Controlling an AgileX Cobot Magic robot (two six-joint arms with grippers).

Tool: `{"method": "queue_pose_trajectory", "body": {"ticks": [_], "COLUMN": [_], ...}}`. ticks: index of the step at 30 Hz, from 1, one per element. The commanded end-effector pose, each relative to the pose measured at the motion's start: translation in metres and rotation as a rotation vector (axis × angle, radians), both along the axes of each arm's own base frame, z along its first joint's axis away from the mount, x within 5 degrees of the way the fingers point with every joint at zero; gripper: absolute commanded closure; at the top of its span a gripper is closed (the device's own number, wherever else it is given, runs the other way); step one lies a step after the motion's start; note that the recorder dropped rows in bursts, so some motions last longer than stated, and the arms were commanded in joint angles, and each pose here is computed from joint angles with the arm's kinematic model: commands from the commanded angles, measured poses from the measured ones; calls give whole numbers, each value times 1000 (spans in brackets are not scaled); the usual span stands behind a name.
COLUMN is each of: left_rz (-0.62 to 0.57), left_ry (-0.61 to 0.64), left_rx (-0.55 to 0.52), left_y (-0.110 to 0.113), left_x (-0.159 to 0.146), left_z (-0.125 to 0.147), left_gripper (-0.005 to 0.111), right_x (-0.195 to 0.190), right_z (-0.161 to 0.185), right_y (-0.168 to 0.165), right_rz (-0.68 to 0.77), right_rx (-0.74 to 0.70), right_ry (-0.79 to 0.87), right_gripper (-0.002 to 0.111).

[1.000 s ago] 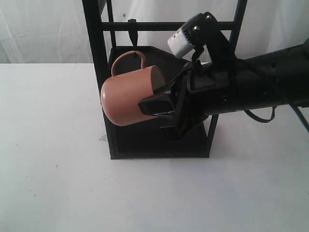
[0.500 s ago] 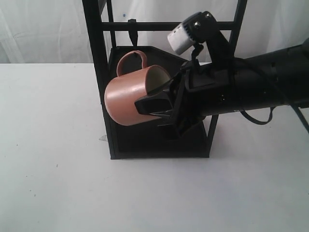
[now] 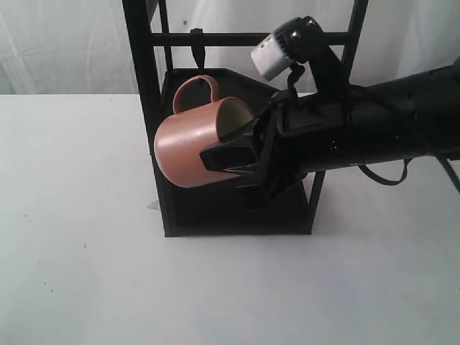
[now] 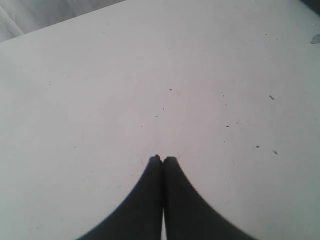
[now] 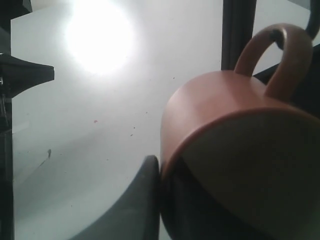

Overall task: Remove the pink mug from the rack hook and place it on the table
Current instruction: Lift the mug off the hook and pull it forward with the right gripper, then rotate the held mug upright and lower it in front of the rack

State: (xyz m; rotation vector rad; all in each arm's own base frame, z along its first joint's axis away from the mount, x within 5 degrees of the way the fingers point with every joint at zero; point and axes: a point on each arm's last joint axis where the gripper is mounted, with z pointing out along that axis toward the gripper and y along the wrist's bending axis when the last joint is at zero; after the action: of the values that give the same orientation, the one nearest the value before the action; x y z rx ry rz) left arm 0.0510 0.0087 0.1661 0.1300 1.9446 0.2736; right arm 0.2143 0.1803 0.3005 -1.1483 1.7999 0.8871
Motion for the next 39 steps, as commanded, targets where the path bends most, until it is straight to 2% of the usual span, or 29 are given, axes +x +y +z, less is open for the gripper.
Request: {"method": "queue_pose_trajectory", "body": {"ticks": [1,7,14,22,25,28,30,34,37,39], "left_rz": [3,3,3,3,3,3,3,3,3,3], "left_ry": [-5,-5,-5,-5,-5,-5,-5,-5,-5,-5], "left_rx": [-16,-16,-16,-16,-16,-16,-16,-16,-16,-16], "left_y": [0,0,0,0,0,0,0,0,0,0], "left_x": [0,0,0,0,0,0,0,0,0,0], "left_z": [0,0,0,0,0,0,0,0,0,0], "left_gripper": [107,107,107,107,107,107,107,107,107,107], "right_x": [-10,-28,-57,-76,-83,-86,-87,-78,-66,-60], "right_z": [16,35,50,45,29,6,-2,-1,-1,-5], "right_y": [-3,-9,-12,0,12,22,23,15,6,2], "right_rz": [33,75,258,416,475,457,423,208,-12,-102], "right_rx": [36,76,124,107,0,-212,-381,-654,-744,-793], "right_ry": [-43,-94,-79,-36,38,104,90,53,62,85], "right_gripper": [108,108,108,108,108,108,108,108,108,108]}}
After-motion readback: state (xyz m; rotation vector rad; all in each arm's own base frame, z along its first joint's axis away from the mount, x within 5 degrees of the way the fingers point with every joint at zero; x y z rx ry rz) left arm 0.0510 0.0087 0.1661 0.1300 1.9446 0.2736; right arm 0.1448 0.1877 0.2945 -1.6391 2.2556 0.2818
